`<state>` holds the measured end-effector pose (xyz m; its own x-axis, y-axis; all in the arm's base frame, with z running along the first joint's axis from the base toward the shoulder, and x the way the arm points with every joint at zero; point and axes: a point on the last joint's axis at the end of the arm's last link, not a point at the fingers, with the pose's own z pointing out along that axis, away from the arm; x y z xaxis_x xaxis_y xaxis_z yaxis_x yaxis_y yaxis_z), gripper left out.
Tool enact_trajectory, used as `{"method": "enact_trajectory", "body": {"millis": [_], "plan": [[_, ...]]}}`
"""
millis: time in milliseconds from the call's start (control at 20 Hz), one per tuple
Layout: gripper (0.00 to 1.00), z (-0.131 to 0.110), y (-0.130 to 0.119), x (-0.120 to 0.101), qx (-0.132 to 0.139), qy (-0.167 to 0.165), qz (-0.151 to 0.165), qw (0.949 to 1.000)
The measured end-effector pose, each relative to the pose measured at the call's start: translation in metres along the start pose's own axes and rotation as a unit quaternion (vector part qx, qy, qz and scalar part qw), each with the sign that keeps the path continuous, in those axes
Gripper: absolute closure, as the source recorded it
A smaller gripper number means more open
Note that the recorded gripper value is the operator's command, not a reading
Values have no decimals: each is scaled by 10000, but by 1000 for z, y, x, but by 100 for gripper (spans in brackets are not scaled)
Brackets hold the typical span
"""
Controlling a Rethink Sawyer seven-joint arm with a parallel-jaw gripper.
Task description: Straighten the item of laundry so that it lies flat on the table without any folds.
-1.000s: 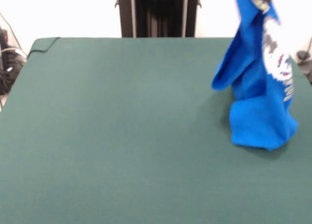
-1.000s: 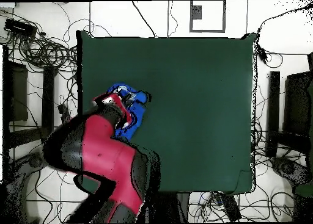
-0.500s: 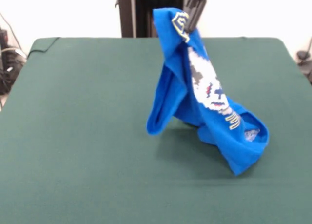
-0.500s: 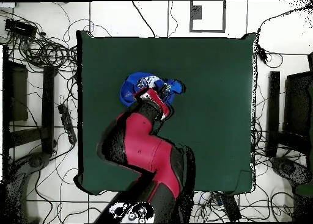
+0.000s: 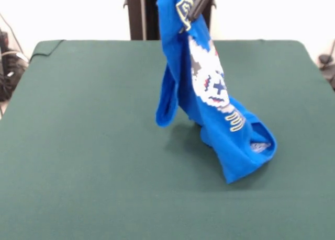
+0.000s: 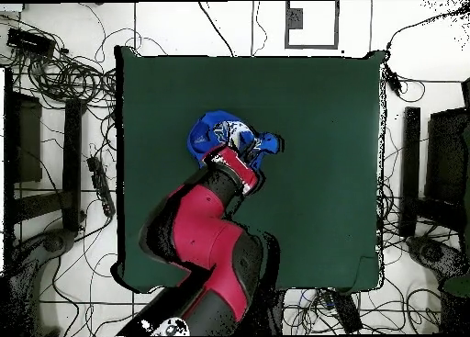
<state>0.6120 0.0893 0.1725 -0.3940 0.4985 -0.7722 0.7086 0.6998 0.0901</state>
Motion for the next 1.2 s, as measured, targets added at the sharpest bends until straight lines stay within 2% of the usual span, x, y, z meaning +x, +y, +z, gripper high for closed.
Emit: {"method": "enact_trajectory", "body": {"millis": [300, 450, 1200], "plan": [[100, 39, -37, -15, 203, -110, -143, 9996], [100, 55, -53, -14, 360, -98, -151, 9992], [100, 64, -69, -9, 522, -22, -110, 9986]]}}
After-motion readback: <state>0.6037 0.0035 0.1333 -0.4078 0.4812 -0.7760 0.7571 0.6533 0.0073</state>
